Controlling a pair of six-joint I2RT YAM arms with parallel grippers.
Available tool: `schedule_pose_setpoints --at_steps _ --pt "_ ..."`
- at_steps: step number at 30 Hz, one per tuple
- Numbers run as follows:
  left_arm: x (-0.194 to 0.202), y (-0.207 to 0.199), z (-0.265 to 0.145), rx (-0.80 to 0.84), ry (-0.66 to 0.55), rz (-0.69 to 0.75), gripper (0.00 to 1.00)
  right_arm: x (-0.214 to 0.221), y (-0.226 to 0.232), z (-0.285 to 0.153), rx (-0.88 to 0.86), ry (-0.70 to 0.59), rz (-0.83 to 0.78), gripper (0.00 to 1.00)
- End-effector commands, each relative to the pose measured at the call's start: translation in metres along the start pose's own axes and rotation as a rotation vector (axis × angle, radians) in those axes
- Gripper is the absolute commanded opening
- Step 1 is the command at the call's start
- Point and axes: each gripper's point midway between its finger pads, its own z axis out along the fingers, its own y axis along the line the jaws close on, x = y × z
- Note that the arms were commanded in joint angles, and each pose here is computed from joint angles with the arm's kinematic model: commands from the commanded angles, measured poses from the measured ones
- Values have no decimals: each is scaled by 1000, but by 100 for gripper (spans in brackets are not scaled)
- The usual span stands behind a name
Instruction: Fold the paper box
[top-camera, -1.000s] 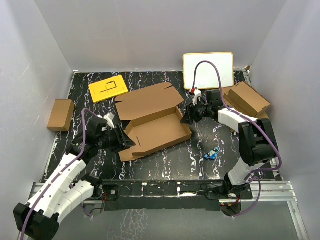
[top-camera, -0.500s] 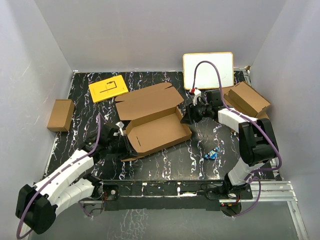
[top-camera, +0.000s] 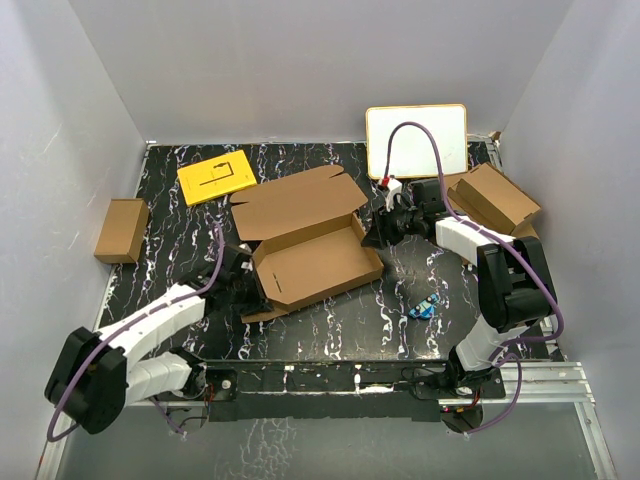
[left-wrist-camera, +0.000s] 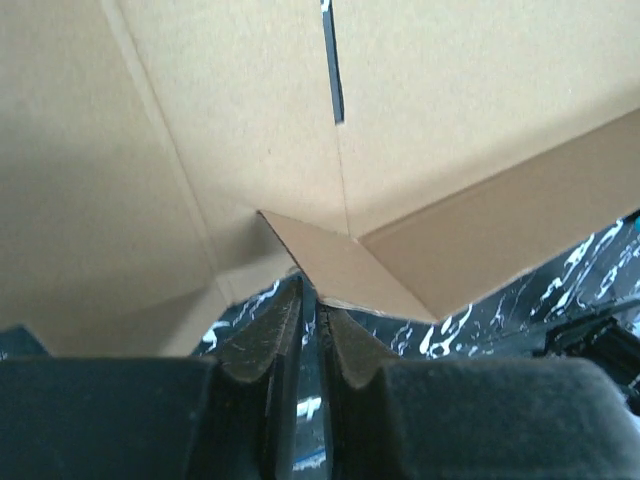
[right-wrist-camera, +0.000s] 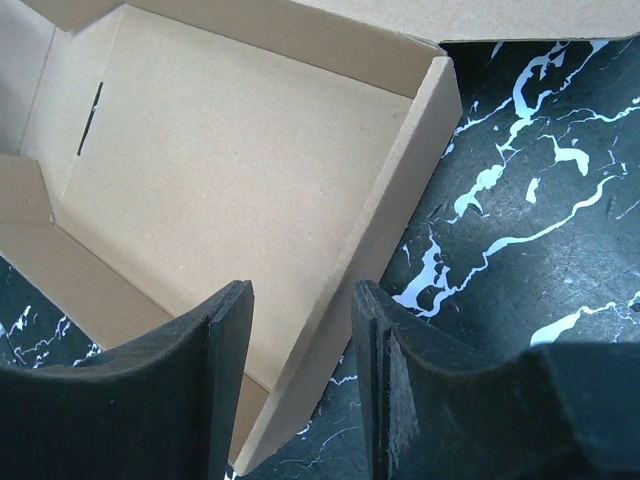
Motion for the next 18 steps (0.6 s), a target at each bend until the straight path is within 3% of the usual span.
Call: schedule_pose_setpoints --at_steps 1,18 --pt "-25 -12 9 9 -84 47 10 -7 1 3 -3 -20 -40 48" --pt "-43 -52 31 114 -96 94 11 -2 14 12 -49 3 -29 43"
